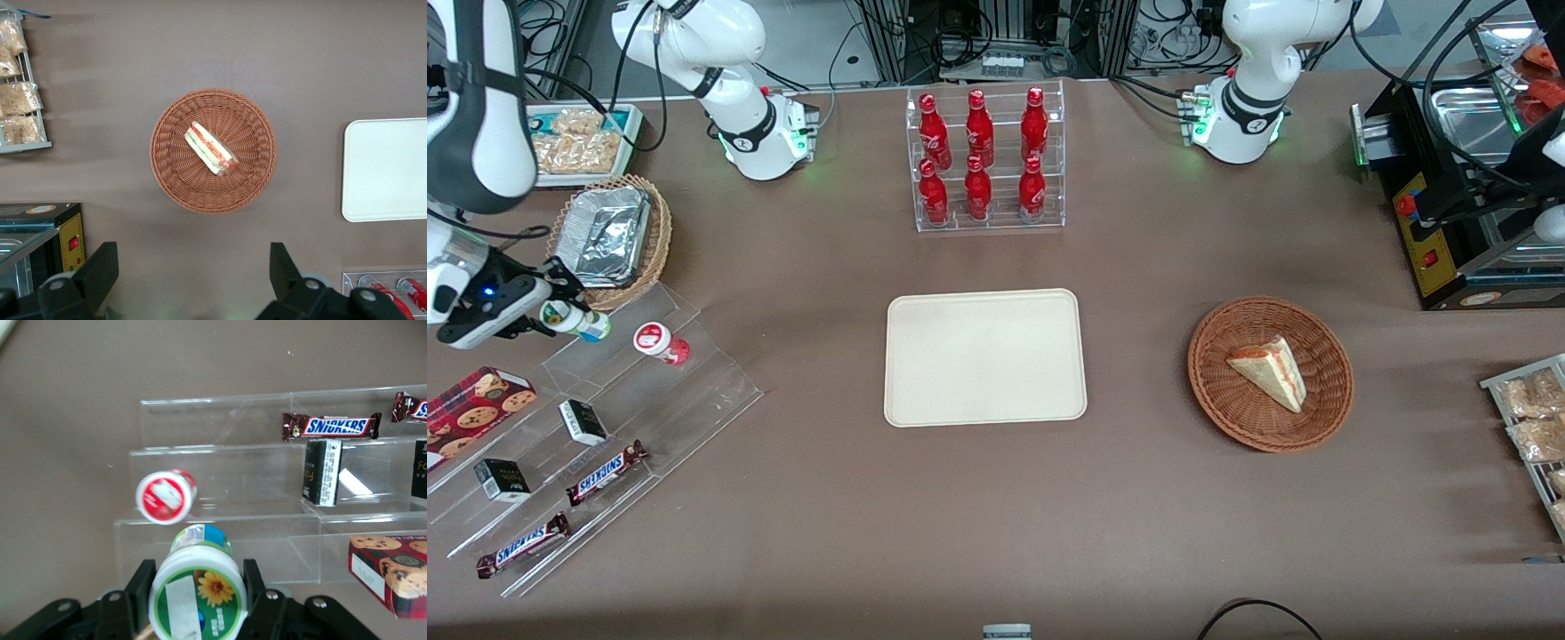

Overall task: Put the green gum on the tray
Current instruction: 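Close the right gripper on the gum tub and lift it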

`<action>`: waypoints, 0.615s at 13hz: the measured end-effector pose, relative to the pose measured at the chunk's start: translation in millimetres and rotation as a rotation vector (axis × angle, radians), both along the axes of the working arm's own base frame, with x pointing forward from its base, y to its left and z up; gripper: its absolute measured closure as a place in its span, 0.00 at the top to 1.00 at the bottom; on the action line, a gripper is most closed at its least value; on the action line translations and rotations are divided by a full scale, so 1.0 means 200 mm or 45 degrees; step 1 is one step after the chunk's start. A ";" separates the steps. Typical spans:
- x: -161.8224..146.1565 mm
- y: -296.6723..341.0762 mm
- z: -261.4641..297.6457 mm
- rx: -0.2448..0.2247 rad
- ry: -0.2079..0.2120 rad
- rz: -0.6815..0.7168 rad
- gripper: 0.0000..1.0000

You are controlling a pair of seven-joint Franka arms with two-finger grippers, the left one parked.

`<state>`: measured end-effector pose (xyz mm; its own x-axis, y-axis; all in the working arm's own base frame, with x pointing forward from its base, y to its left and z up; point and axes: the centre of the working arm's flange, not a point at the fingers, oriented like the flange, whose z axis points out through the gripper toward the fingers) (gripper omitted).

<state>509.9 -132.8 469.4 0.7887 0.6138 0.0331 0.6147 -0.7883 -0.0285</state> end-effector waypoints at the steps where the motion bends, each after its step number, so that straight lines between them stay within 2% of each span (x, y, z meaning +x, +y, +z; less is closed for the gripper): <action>1: 0.02 0.09 0.08 0.006 0.022 -0.021 0.59; 5: 0.11 0.63 0.30 0.003 0.048 -0.109 0.59; 8: 0.10 1.09 0.29 -0.009 0.071 -0.221 0.59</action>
